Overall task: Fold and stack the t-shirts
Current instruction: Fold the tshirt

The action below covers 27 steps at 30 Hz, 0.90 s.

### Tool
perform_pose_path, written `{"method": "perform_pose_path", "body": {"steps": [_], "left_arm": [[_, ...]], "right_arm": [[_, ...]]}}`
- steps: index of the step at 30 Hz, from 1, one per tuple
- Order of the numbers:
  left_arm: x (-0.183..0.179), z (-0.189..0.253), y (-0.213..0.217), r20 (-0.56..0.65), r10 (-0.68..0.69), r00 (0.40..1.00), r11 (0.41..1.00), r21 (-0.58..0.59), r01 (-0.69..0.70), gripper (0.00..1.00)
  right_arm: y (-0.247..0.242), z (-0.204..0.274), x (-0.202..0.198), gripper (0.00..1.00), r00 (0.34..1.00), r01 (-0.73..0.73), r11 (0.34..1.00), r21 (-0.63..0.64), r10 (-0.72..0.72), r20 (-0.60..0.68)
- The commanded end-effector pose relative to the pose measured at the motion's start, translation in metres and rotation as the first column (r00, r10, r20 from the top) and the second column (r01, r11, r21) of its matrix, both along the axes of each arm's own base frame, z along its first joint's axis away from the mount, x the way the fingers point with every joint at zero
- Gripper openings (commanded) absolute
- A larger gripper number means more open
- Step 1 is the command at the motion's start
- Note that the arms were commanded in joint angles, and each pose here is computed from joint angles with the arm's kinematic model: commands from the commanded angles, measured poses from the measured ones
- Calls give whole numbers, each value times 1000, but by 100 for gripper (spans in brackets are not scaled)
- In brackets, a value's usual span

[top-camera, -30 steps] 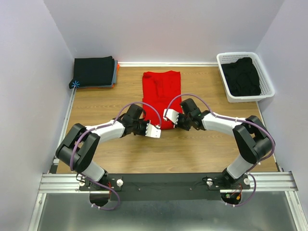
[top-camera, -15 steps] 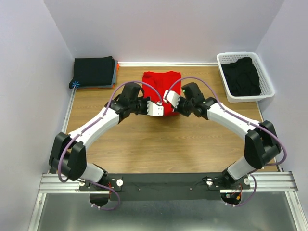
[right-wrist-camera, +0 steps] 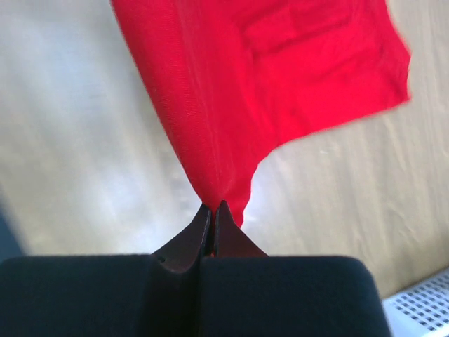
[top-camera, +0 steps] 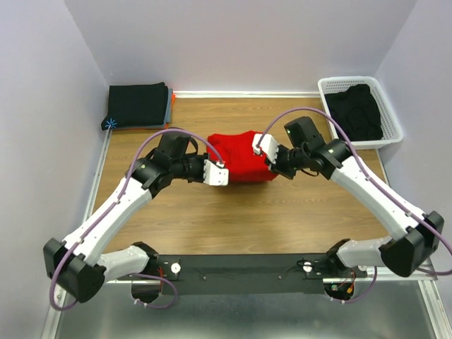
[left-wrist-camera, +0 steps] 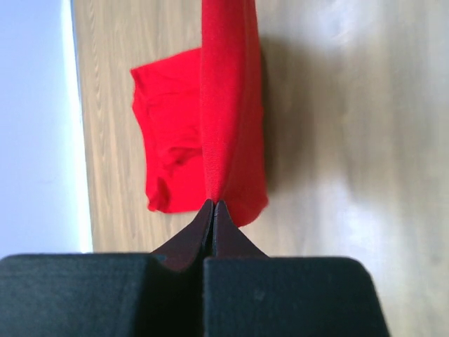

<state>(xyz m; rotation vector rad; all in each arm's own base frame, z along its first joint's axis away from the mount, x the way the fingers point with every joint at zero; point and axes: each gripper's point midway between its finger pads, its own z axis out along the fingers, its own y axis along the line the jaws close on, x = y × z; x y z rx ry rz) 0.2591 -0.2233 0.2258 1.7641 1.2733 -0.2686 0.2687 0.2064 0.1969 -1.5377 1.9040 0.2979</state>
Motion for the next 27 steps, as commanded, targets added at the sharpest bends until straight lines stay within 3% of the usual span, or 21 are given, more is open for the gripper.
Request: {"method": "perform_pose_path", "body": {"steps": [1, 6, 15, 19, 27], "left_arm": [[-47, 17, 1, -131, -56, 990, 997, -65, 47, 0], [-36, 22, -1, -169, -1, 986, 995, -94, -15, 0], [57, -11, 3, -202, 106, 974, 990, -70, -123, 0], [104, -50, 5, -268, 152, 951, 986, -27, -165, 0], [155, -115, 13, -348, 224, 910, 972, 11, -235, 0]], "right_arm": [[-1, 21, -57, 1, 988, -69, 996, 51, 75, -137], [-8, 11, -36, 1, 995, -43, 998, -35, 39, -95], [-11, -23, 55, 0, 993, -72, 995, -74, 65, -96], [-15, -58, 89, 0, 986, -65, 995, -81, 52, -156], [-2, -127, 143, 1, 969, -25, 998, -65, 9, -248]]}}
